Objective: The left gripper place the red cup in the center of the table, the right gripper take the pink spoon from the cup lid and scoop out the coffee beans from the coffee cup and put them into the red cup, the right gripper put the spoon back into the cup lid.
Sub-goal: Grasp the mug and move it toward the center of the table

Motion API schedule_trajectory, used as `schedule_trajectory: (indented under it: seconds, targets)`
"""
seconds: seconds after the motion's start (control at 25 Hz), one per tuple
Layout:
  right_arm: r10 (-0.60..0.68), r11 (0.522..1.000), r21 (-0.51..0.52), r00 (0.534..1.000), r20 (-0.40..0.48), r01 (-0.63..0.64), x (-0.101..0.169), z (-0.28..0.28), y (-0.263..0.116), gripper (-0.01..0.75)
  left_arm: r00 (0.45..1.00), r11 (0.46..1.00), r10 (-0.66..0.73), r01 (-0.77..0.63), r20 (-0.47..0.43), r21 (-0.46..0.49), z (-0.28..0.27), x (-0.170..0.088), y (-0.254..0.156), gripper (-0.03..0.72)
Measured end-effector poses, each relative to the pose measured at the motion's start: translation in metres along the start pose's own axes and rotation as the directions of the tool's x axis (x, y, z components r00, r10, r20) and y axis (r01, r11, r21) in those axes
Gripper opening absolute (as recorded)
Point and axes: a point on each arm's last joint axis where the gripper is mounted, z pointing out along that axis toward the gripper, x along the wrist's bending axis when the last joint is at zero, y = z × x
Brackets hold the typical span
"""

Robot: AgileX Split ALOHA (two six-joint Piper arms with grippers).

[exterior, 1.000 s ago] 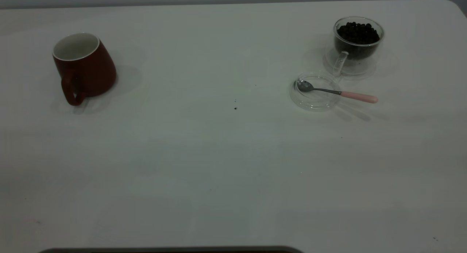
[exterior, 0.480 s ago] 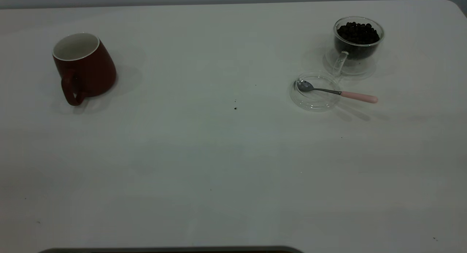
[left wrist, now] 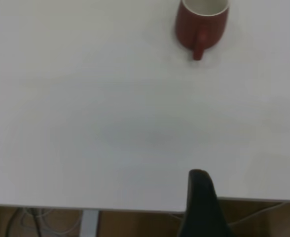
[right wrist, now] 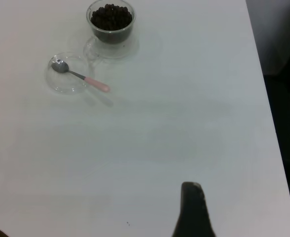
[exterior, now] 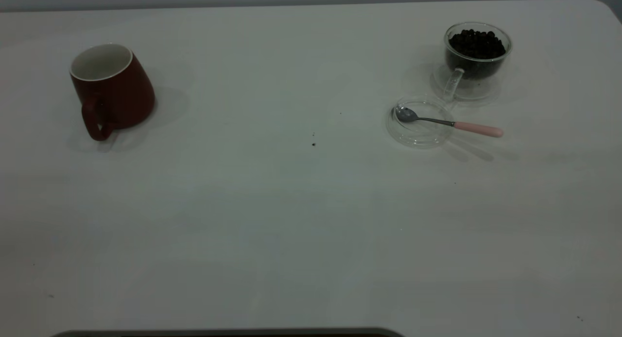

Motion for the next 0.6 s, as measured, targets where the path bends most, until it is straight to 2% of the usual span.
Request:
schedule_trajectory:
  seconds: [0.2,0.36,0.6]
  targets:
    - [-0.002,1.0,0.0,1.0,0.005,0.002,0.0,0.0,0.0,0.589,0.999,0.999,-0.039,0.039,0.005,0.021,-0.003,-0.001,0.018,0.569]
    - [0.0,1.0,0.0,1.0,0.0,0.0,0.0,0.0,0.0,0.589,1.0,0.999,-0.023,0.023,-0.007,0.047,-0.007,-0.002,0.067,0.569]
    - [0.0,1.0,0.0,1.0,0.0,0.0,0.0,0.0,0.0,0.589,0.999,0.987,0.048,-0.045,-0.012,0.157,0.017,-0.006,0.152,0.569]
